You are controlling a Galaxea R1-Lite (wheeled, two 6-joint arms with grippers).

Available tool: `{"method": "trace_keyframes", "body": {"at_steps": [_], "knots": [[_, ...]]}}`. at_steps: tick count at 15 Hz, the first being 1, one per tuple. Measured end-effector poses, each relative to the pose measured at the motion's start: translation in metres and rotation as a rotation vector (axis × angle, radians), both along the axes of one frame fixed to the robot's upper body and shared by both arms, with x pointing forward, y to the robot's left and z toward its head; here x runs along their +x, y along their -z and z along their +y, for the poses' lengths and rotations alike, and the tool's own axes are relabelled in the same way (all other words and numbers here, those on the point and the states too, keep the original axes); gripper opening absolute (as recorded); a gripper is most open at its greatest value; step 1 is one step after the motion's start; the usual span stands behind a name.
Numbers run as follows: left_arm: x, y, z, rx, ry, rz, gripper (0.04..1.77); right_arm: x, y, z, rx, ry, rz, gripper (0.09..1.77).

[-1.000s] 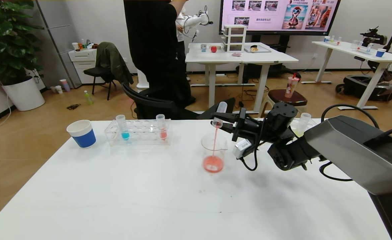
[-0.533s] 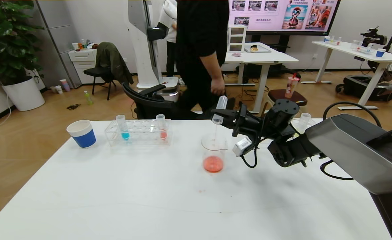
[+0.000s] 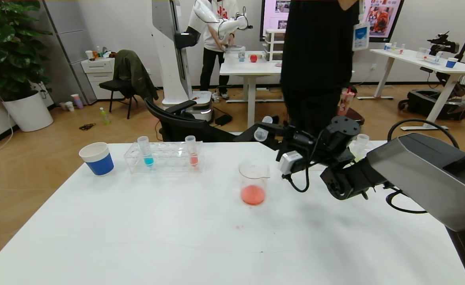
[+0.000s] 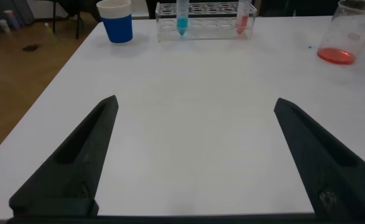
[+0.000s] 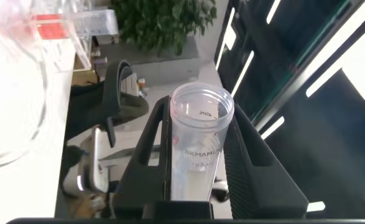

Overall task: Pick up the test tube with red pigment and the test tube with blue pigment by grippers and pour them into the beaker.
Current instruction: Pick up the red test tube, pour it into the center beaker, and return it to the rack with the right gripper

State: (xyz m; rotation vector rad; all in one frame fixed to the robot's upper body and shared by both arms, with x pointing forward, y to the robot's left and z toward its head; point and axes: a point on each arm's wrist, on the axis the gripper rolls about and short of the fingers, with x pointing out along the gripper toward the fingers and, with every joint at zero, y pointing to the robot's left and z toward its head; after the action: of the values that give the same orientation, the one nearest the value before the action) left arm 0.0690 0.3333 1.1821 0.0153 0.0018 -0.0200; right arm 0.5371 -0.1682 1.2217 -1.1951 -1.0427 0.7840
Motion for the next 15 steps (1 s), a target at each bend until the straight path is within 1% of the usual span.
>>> {"method": "trace_keyframes", "body": {"at_steps": [2, 3, 4, 5, 7, 9, 10, 11, 12, 15], "knots": [[0.000, 0.000, 0.000, 0.000, 0.000, 0.000, 1.75, -0.004, -0.013, -0.004, 0.129, 0.009, 0.132, 0.50], [0.000, 0.000, 0.000, 0.001, 0.000, 0.000, 1.75, -0.007, -0.019, -0.004, 0.203, 0.010, 0.193, 0.50], [0.000, 0.000, 0.000, 0.000, 0.000, 0.000, 1.75, -0.010, -0.024, -0.004, 0.295, 0.026, 0.251, 0.50], [0.000, 0.000, 0.000, 0.000, 0.000, 0.000, 1.75, -0.013, -0.025, -0.004, 0.390, 0.061, 0.328, 0.50], [0.000, 0.000, 0.000, 0.000, 0.000, 0.000, 1.75, -0.023, -0.023, -0.004, 0.579, 0.151, 0.509, 0.50], [0.000, 0.000, 0.000, 0.000, 0.000, 0.000, 1.75, -0.037, -0.030, -0.004, 0.793, 0.213, 0.661, 0.50], [0.000, 0.000, 0.000, 0.000, 0.000, 0.000, 1.75, -0.044, -0.035, -0.005, 0.888, 0.248, 0.717, 0.50], [0.000, 0.000, 0.000, 0.000, 0.000, 0.000, 1.75, -0.050, -0.037, -0.005, 0.945, 0.292, 0.781, 0.50], [0.000, 0.000, 0.000, 0.000, 0.000, 0.000, 1.75, -0.057, -0.040, -0.006, 0.977, 0.338, 0.852, 0.50], [0.000, 0.000, 0.000, 0.000, 0.000, 0.000, 1.75, -0.077, -0.058, -0.017, 1.036, 0.419, 1.038, 0.50]]}}
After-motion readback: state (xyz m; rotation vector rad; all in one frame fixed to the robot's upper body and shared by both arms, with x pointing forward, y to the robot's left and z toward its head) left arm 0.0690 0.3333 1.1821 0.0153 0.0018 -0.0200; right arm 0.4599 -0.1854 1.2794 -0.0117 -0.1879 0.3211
